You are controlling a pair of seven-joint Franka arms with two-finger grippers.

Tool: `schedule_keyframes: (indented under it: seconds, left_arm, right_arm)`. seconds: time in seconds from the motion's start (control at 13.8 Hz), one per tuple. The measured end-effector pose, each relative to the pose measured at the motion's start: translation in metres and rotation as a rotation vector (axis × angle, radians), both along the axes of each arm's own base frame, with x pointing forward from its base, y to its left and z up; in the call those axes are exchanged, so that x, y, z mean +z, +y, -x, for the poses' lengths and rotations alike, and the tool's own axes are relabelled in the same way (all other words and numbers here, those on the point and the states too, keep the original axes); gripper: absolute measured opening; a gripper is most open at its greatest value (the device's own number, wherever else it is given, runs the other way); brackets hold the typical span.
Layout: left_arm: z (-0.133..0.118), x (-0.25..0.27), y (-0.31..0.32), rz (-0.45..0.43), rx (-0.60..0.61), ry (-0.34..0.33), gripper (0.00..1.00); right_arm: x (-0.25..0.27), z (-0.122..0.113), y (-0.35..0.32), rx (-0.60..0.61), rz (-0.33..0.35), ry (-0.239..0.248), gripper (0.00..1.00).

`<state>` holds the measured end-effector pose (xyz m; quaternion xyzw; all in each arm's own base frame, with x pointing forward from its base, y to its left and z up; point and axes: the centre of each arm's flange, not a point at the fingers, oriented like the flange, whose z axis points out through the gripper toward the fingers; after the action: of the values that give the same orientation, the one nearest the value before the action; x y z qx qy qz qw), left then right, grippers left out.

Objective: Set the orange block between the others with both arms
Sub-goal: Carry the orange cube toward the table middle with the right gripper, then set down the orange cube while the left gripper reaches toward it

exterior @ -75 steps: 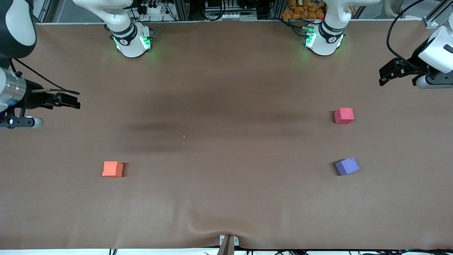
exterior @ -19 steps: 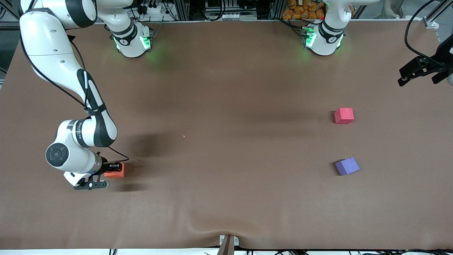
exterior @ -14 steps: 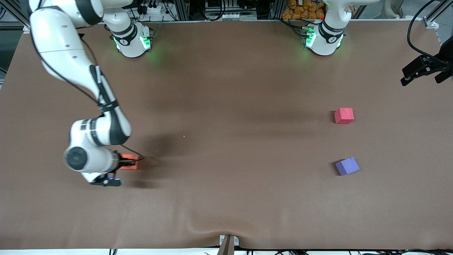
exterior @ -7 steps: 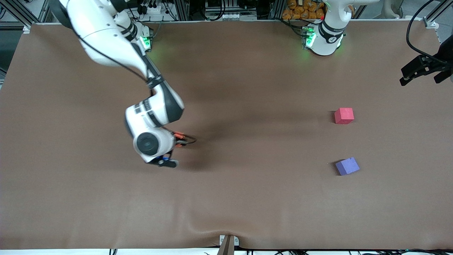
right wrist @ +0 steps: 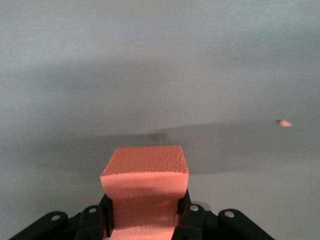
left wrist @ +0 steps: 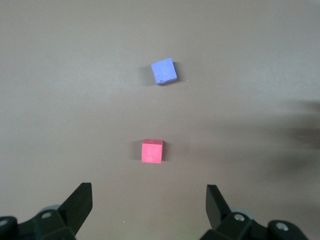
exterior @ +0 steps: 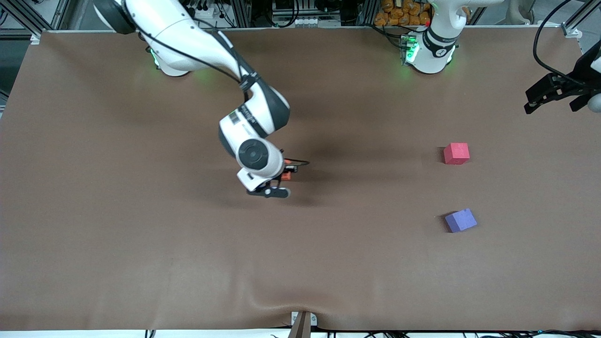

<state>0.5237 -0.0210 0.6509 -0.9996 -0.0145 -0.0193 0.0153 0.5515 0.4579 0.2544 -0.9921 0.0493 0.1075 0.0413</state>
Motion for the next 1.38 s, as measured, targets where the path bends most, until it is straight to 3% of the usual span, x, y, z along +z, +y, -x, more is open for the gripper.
schedule_keyframes:
  seconds: [0.58, 0.65, 0.87, 1.02, 1.23, 1.38]
  left_arm:
    - [-0.026, -0.041, -0.064, -0.003, -0.101, 0.024, 1.00]
    - [-0.029, -0.046, -0.073, -0.002, -0.110, 0.027, 1.00]
    - [-0.042, -0.063, -0.111, 0.007, -0.130, 0.037, 1.00]
    - [-0.055, -0.080, -0.141, 0.019, -0.137, 0.036, 1.00]
    - [-0.069, -0.116, -0.193, 0.037, -0.132, 0.032, 1.00]
    - [-0.073, -0.138, -0.226, 0.046, -0.135, 0.037, 1.00]
  right_arm:
    - [-0.046, 0.018, 0.025, 0.005, -0.024, -0.053, 0.50]
    - [-0.046, 0.018, 0.026, 0.005, -0.023, -0.053, 0.55]
    - [-0.046, 0.016, 0.023, -0.002, -0.018, -0.050, 0.83]
    - [-0.041, 0.016, 0.021, 0.004, 0.002, -0.023, 1.00]
    - [-0.006, 0.009, 0.013, 0.014, 0.048, 0.041, 1.00]
    - [0.040, -0.011, -0.011, -0.007, 0.075, 0.072, 1.00]
